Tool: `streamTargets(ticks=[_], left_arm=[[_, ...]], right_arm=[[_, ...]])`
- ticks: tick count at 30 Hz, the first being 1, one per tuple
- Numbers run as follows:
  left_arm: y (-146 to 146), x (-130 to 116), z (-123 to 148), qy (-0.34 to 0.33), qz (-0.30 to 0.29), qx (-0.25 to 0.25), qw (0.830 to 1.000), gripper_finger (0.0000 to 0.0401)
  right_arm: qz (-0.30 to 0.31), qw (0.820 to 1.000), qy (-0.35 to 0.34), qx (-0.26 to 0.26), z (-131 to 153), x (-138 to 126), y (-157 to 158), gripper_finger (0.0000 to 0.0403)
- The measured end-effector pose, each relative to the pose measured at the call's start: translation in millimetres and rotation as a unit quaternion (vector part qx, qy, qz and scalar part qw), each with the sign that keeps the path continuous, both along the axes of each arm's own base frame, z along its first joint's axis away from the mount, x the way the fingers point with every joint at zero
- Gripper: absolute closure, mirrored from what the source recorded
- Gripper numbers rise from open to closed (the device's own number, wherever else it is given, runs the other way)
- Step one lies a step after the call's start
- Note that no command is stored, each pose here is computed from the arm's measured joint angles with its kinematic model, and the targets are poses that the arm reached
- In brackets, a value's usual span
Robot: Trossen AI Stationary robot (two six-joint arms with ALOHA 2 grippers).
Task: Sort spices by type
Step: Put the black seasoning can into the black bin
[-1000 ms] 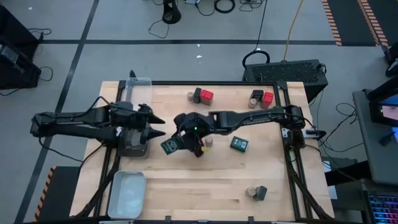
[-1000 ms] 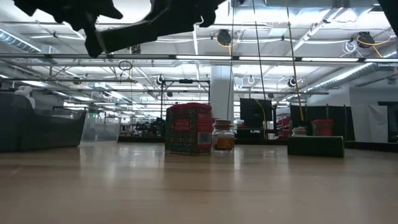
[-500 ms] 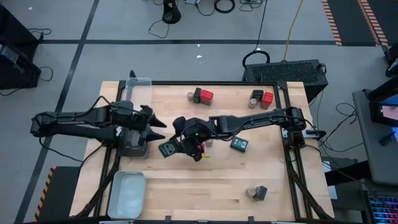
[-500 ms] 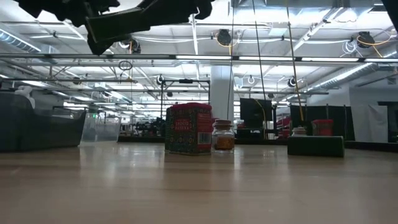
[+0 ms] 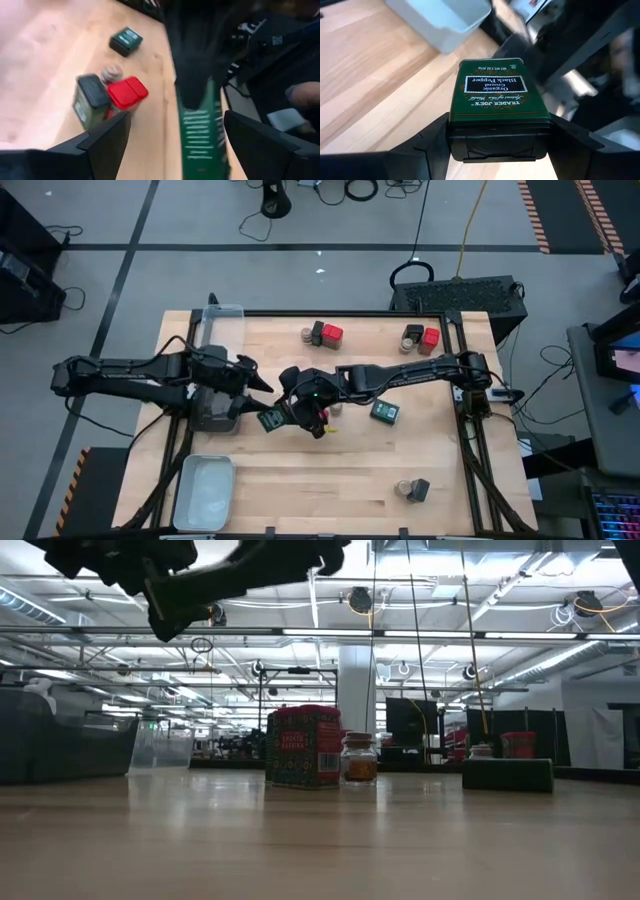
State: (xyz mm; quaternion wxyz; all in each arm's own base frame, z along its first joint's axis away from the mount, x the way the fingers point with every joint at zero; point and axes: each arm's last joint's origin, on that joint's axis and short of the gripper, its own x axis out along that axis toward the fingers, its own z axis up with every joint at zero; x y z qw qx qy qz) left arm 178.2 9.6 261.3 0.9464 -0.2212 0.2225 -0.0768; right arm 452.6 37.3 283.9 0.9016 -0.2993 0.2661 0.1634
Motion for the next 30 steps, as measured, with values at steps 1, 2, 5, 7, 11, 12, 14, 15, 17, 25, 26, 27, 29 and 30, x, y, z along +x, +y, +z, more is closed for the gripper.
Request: streamTargets(ticks=[1, 2, 5, 7, 11, 12, 14, 15, 17, 25, 26, 27, 29, 30], left_arm=[[1, -1, 2, -0.005, 0.003, 0.006, 1.0, 0.0075], [2, -3, 5, -0.011, 0.007, 0.012, 1.0, 0.0075], [5, -11, 17, -0.011, 0.042, 0.038, 0.998, 0.0075], [7, -19, 29, -0.001, 0.071, 0.071, 0.995, 0.0075], [9, -34, 42, 0.047, 0.131, 0.143, 0.98, 0.0075], [8, -35, 44, 0.055, 0.14, 0.156, 0.976, 0.0075], [7, -36, 44, 0.066, 0.152, 0.173, 0.971, 0.0075], [7, -35, 43, 0.068, 0.152, 0.18, 0.97, 0.0075], [6, -33, 42, 0.072, 0.145, 0.187, 0.969, 0.0075], [6, -25, 38, 0.084, 0.131, 0.209, 0.965, 0.0075], [7, -25, 38, 0.083, 0.13, 0.211, 0.965, 0.0075], [7, -25, 38, 0.084, 0.13, 0.211, 0.965, 0.0075], [7, -24, 38, 0.085, 0.129, 0.212, 0.965, 0.0075], [7, -24, 38, 0.086, 0.13, 0.212, 0.965, 0.0075]], right_arm=[[-0.005, 1.0, 0.007, 0.004, -1, 0, -2, 0.0158], [-0.012, 1.0, 0.011, 0.009, -2, 0, -5, 0.0158], [-0.039, 0.999, 0.014, 0.025, -2, 0, -17, 0.0158], [-0.063, 0.997, 0.017, 0.043, -2, 0, -26, 0.0158], [-0.149, 0.986, 0.027, 0.066, -4, -1, -49, 0.0158], [-0.172, 0.982, 0.032, 0.073, -4, -2, -56, 0.0158], [-0.208, 0.972, 0.048, 0.095, -5, -5, -68, 0.0158], [-0.224, 0.967, 0.061, 0.106, -2, -7, -74, 0.0158], [-0.253, 0.956, 0.079, 0.123, 8, -11, -85, 0.0158], [-0.275, 0.937, 0.101, 0.193, 61, -20, -116, 0.0158], [-0.279, 0.933, 0.106, 0.199, 65, -20, -119, 0.0158], [-0.283, 0.931, 0.109, 0.204, 69, -20, -122, 0.0158], [-0.294, 0.924, 0.134, 0.205, 68, -16, -129, 0.0158], [-0.299, 0.919, 0.156, 0.203, 62, -13, -131, 0.0158]])
